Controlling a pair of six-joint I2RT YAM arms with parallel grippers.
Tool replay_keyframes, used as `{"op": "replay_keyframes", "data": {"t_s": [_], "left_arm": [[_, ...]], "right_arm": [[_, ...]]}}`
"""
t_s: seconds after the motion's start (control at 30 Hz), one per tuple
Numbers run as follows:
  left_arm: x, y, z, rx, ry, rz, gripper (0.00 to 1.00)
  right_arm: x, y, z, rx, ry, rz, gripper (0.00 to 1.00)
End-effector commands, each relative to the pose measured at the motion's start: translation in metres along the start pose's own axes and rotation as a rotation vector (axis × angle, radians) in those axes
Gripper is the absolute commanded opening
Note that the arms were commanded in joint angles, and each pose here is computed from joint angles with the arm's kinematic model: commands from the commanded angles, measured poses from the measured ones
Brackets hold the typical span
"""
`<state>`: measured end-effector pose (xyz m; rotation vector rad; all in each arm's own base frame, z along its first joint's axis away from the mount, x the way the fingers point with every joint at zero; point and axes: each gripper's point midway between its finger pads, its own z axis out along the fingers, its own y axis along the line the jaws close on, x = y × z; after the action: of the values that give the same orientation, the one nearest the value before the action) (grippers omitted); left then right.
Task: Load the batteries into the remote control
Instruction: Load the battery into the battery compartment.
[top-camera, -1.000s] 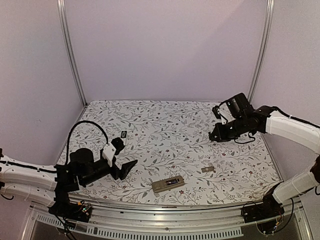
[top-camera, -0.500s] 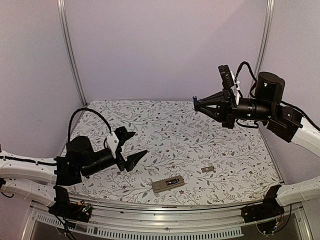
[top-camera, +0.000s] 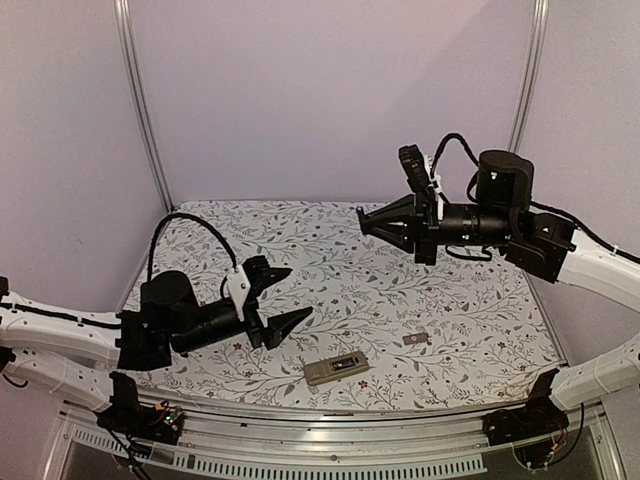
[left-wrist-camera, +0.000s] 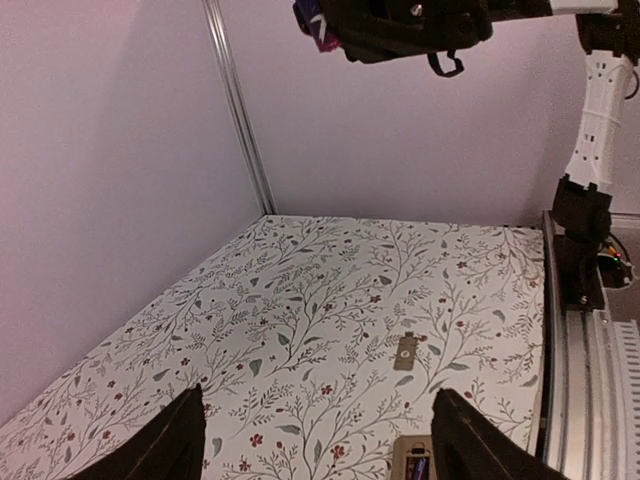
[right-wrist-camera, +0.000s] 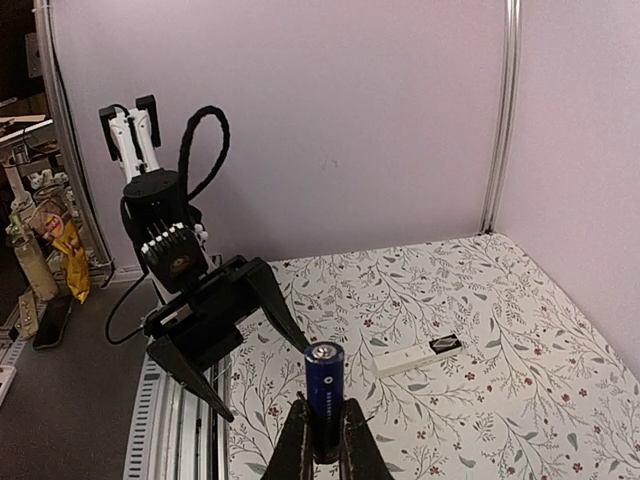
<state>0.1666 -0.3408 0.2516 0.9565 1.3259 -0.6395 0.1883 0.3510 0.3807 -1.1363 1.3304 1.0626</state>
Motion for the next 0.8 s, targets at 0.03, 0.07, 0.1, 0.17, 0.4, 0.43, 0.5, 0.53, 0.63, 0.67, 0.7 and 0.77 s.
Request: {"op": "replay_keyframes", "data": {"t_s": [0.03, 0.07, 0.1, 0.17, 0.4, 0.43, 0.5, 0.53, 0.63, 0.67, 0.7, 0.77], "left_arm": [[-0.001, 0.003, -0.007, -0.032, -0.033, -0.058, 0.77], [0.006, 0.003, -0.008, -0.035, -0.01, -0.053, 0.77], [0.016, 0.003, -0.008, -0.039, 0.024, -0.047, 0.77], [0.041, 0.0, -0.005, -0.038, 0.122, -0.023, 0.77], [0.119, -0.049, -0.005, 0.153, 0.436, 0.058, 0.76], [0.123, -0.057, -0.006, 0.185, 0.449, 0.059, 0.76], [0.131, -0.071, -0.01, 0.251, 0.463, 0.053, 0.77], [0.135, -0.076, -0.012, 0.279, 0.469, 0.053, 0.78], [0.146, -0.082, -0.017, 0.303, 0.497, 0.06, 0.81], [0.15, -0.082, -0.018, 0.3, 0.508, 0.064, 0.81], [0.154, -0.082, -0.02, 0.296, 0.519, 0.067, 0.81], [0.163, -0.082, -0.023, 0.291, 0.535, 0.073, 0.81]], "right_arm": [[0.059, -0.029, 0.008, 0.152, 0.219, 0.167, 0.0], [0.072, -0.035, 0.007, 0.189, 0.261, 0.196, 0.0], [0.086, -0.039, 0.006, 0.224, 0.302, 0.247, 0.0], [0.118, -0.045, 0.002, 0.275, 0.397, 0.312, 0.0], [0.2, -0.04, -0.005, 0.297, 0.602, 0.416, 0.0], [0.206, -0.038, -0.006, 0.284, 0.611, 0.402, 0.0], [0.216, -0.032, -0.006, 0.25, 0.621, 0.376, 0.0], [0.22, -0.03, -0.005, 0.231, 0.626, 0.363, 0.0], [0.232, -0.024, -0.002, 0.181, 0.67, 0.278, 0.0], [0.236, -0.022, -0.001, 0.167, 0.688, 0.26, 0.0], [0.242, -0.02, 0.0, 0.147, 0.71, 0.24, 0.0], [0.25, -0.016, 0.002, 0.112, 0.73, 0.222, 0.0]]}}
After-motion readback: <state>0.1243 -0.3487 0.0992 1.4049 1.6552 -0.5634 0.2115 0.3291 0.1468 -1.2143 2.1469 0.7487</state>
